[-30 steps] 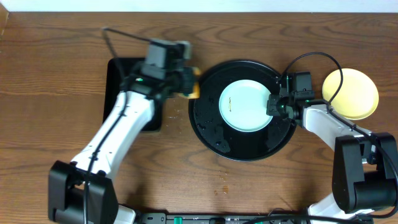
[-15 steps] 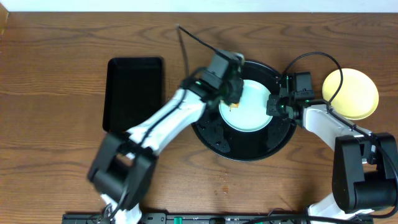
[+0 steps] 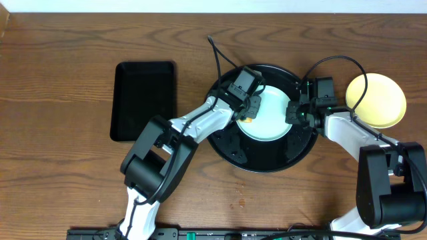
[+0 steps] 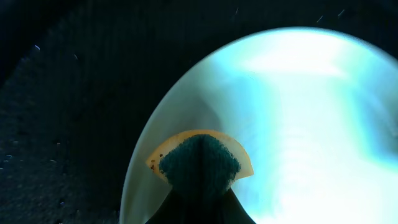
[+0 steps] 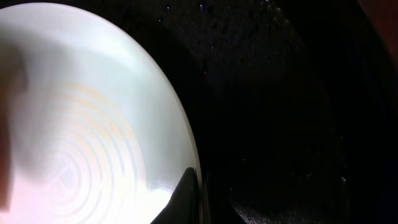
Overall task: Clean dirty plates on tray and stack at the side
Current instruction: 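Scrub the light blue plate with the sponge in the left gripper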
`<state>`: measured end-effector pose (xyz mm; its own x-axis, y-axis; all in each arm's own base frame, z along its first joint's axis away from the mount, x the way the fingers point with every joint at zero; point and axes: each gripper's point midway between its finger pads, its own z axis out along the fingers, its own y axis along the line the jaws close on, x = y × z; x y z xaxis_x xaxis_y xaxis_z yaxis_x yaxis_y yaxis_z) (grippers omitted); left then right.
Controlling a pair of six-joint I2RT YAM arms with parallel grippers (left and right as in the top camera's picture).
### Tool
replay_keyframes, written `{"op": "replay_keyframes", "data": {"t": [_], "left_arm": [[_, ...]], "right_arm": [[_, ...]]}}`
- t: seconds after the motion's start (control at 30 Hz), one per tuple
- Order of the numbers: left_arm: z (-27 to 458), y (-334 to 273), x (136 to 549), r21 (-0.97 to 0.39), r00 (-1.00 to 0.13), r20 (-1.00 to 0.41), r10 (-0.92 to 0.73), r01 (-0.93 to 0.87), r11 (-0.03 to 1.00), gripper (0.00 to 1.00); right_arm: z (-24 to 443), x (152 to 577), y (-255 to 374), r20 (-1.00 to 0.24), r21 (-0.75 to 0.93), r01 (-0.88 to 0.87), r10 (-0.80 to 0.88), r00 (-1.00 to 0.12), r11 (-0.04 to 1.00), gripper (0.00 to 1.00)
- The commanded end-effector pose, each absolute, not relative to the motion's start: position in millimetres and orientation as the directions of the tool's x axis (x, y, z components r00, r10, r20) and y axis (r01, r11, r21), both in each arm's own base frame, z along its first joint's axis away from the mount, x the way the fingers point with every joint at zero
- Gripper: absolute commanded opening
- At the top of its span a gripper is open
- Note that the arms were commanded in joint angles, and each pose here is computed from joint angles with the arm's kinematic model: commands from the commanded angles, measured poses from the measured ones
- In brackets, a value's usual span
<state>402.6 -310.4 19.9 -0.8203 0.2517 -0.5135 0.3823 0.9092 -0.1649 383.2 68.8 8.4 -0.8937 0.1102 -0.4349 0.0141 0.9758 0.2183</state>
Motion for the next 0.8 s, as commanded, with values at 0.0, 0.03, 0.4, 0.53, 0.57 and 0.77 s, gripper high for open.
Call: {"op": "replay_keyframes", "data": {"t": [0.0,0.03,0.4,0.53,0.57,0.77], "left_arm": [[7.0,-303.2,404.2,-0.125,-0.82,-0.502,0.276,0.384,0.915,0.07],[3.5,-302.5,403.3,-0.123,-0.823,-0.496,0.278,0.383,0.915,0.07],[-39.1,-321.9,366.3,-0.29,-0.879,-0.354,0.319,0.427,0.857,0.07],[-31.5,-343.9,344.3,-0.445,-0.888,-0.306,0.344,0.453,0.772,0.08],[-28.0,-349.8,339.0,-0.486,-0.889,-0.296,0.35,0.456,0.746,0.08],[-5.8,-367.9,335.0,-0.601,-0.894,-0.288,0.344,0.448,0.662,0.08]], "right_arm": [[1.9,379.2,71.6,-0.423,0.207,-0.004,0.086,-0.902,0.978,0.01],[1.9,379.2,71.6,-0.423,0.207,-0.003,0.087,-0.902,0.978,0.01],[1.9,379.3,71.7,-0.424,0.208,-0.003,0.087,-0.902,0.978,0.01],[1.9,379.3,71.7,-0.424,0.208,-0.003,0.087,-0.902,0.978,0.01],[1.9,379.3,71.7,-0.424,0.208,-0.003,0.087,-0.902,0.978,0.01],[1.9,379.3,71.7,-0.424,0.208,-0.003,0.087,-0.902,0.978,0.01]]}}
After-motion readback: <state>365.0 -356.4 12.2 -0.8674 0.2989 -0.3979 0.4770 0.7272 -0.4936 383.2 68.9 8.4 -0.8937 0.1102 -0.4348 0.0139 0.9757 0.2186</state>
